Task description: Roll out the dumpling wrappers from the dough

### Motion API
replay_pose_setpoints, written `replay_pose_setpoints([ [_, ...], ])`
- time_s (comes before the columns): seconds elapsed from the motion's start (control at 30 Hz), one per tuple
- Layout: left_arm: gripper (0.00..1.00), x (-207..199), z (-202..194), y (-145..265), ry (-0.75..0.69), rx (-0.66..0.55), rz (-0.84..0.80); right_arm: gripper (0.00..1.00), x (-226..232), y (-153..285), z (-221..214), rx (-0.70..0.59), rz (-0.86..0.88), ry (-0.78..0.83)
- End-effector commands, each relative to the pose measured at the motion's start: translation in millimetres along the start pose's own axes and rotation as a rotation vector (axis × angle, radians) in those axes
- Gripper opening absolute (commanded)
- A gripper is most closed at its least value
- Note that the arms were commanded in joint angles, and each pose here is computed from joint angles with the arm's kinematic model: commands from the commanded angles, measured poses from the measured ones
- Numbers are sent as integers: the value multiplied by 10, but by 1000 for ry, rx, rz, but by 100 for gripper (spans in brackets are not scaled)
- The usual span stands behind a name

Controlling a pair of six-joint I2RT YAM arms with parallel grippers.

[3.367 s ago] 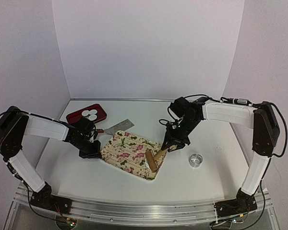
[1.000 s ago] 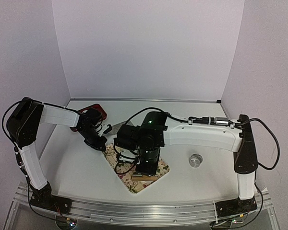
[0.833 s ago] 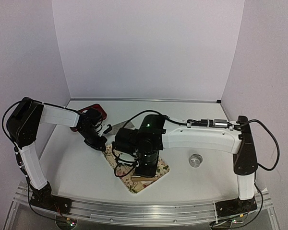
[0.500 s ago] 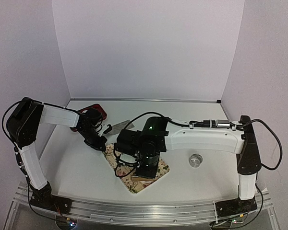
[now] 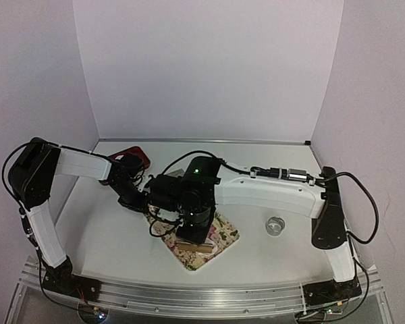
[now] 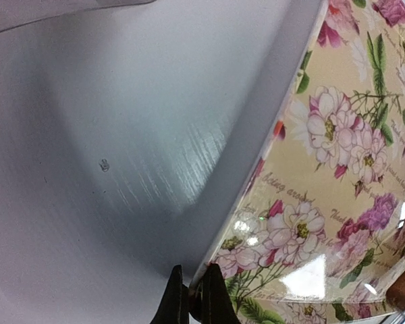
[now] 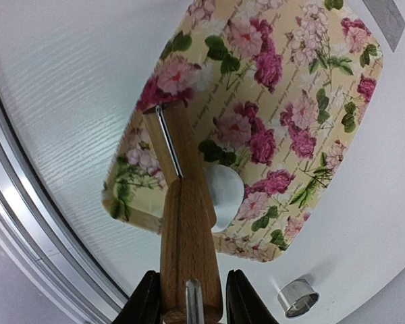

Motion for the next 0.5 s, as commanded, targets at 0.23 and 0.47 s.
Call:
replay_pose_setpoints([
  [0.23,0,197,-577,11,307,65,93,0,-359,633,-390,23,-102,-244],
  [0.47,0,236,-675,99,419,14,107,0,-705,574,-517,-93,187,-611],
])
Point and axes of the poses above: each gripper's point midway between its finger pads, its own y axis back along the fingers, its own x axis along the line the jaws close on, z = x × y, the point moved 4 cm from there along y, back along the fingers, and after that the axes turned 5 degrees about y, right-handed, at the moved point
